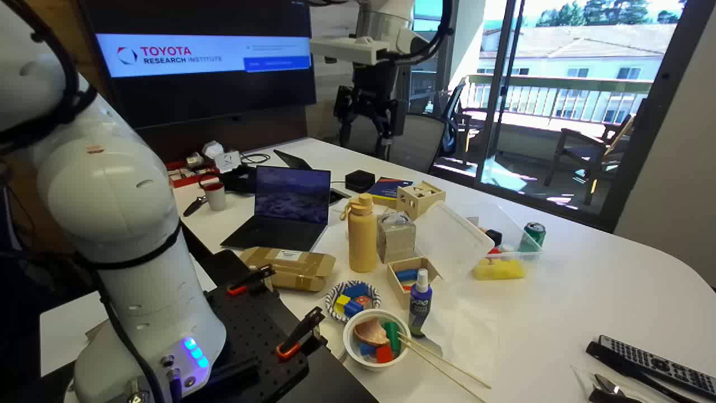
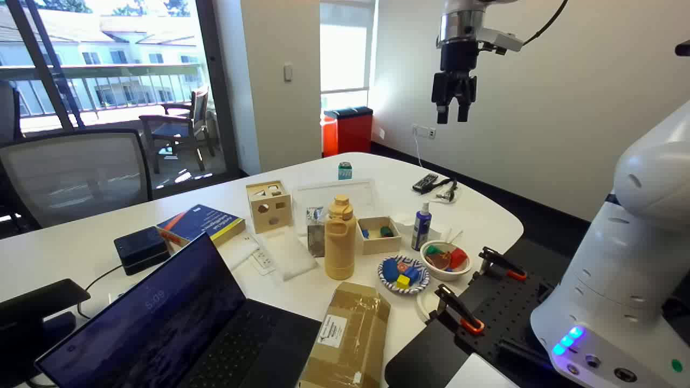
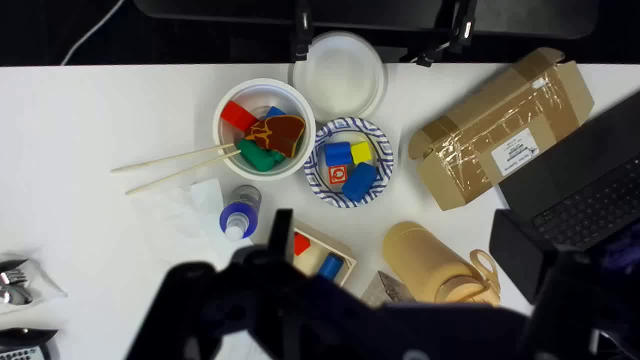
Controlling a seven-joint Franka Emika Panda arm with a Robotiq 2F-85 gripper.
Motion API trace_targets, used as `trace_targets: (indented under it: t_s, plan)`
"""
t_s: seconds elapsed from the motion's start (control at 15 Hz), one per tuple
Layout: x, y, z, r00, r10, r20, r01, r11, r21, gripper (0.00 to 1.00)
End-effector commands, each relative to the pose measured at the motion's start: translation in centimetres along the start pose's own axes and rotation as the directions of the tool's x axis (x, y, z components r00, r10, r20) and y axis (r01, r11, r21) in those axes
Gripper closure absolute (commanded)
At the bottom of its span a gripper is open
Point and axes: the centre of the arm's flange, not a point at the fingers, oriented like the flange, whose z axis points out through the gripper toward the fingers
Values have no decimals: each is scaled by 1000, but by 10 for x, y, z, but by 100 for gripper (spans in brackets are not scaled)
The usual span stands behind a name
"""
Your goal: Press a key on the keyboard.
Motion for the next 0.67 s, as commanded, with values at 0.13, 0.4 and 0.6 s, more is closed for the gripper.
trace_targets:
  t_s: [0.13, 0.4, 0.6]
  plan:
    - [0, 0, 0, 1000, 0, 0, 0, 1000, 0, 0]
    - [52, -44, 37, 997, -72, 3, 72, 997, -32, 0]
    - [85, -108, 69, 971, -237, -13, 235, 970, -66, 0]
